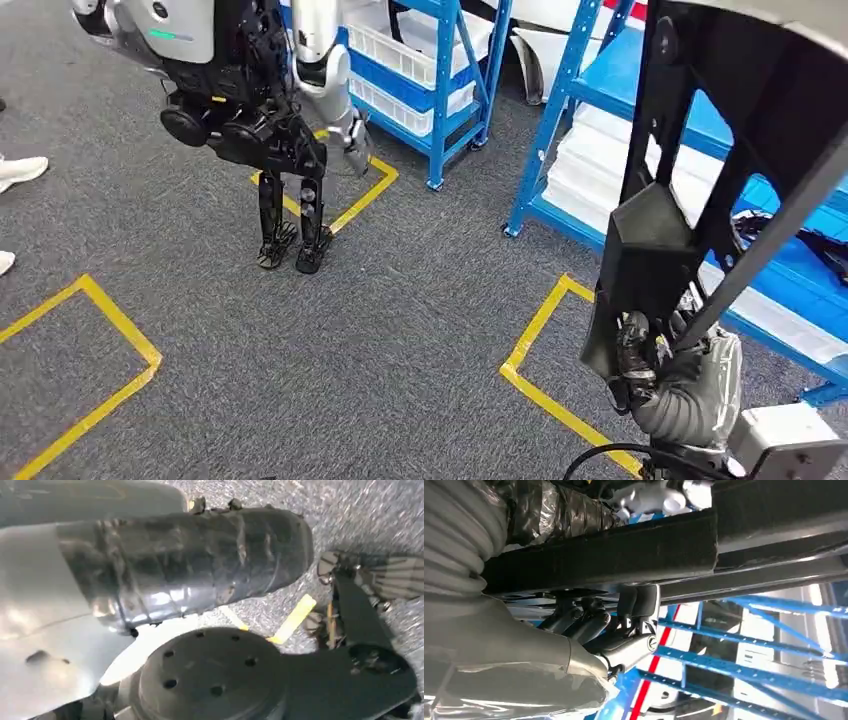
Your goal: Take the parts from the cabinet and place them on the table.
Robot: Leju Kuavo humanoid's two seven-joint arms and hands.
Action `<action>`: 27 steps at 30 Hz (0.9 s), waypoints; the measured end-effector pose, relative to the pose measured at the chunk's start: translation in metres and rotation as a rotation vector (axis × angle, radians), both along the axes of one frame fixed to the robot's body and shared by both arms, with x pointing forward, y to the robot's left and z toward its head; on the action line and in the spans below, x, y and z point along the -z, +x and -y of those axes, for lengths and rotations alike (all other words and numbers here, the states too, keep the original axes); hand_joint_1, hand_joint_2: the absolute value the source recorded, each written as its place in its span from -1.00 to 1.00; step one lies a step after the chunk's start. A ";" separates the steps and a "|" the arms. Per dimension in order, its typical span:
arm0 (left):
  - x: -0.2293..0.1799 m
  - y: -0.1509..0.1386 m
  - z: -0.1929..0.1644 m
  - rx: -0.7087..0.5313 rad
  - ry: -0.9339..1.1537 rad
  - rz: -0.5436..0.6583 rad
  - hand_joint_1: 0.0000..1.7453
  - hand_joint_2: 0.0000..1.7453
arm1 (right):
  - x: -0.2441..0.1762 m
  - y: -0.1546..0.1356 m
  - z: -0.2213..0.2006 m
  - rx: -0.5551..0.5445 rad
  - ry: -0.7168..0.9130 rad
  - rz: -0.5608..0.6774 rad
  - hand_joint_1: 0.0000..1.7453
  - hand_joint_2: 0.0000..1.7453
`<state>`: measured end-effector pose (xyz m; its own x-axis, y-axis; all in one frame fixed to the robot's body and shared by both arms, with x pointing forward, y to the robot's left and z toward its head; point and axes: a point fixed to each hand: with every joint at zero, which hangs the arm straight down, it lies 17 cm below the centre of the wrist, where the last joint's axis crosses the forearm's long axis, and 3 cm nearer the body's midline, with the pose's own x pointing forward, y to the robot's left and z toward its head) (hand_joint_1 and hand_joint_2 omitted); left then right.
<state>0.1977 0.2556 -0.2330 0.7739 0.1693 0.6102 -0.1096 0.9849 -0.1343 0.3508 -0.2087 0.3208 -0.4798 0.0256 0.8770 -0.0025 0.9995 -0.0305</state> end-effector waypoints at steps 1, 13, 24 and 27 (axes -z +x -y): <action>0.000 0.000 0.002 0.000 -0.002 0.000 -1.00 -1.00 | 0.000 0.000 0.000 -0.001 0.002 -0.002 1.00 1.00; -0.001 0.001 0.008 0.004 -0.007 0.008 -1.00 -1.00 | -0.008 0.000 -0.006 -0.030 0.003 0.032 1.00 1.00; -0.002 0.004 -0.005 0.011 0.018 0.017 -1.00 -1.00 | -0.002 0.005 -0.019 -0.053 0.000 0.023 1.00 1.00; -0.002 0.005 -0.005 0.014 0.019 0.020 -1.00 -1.00 | 0.000 0.006 -0.025 -0.069 -0.013 0.023 1.00 1.00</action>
<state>0.2025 0.2606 -0.2310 0.7641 0.1466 0.6282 -0.0931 0.9887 -0.1175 0.3564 -0.1839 0.3210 -0.5007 0.0027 0.8656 -0.0709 0.9965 -0.0441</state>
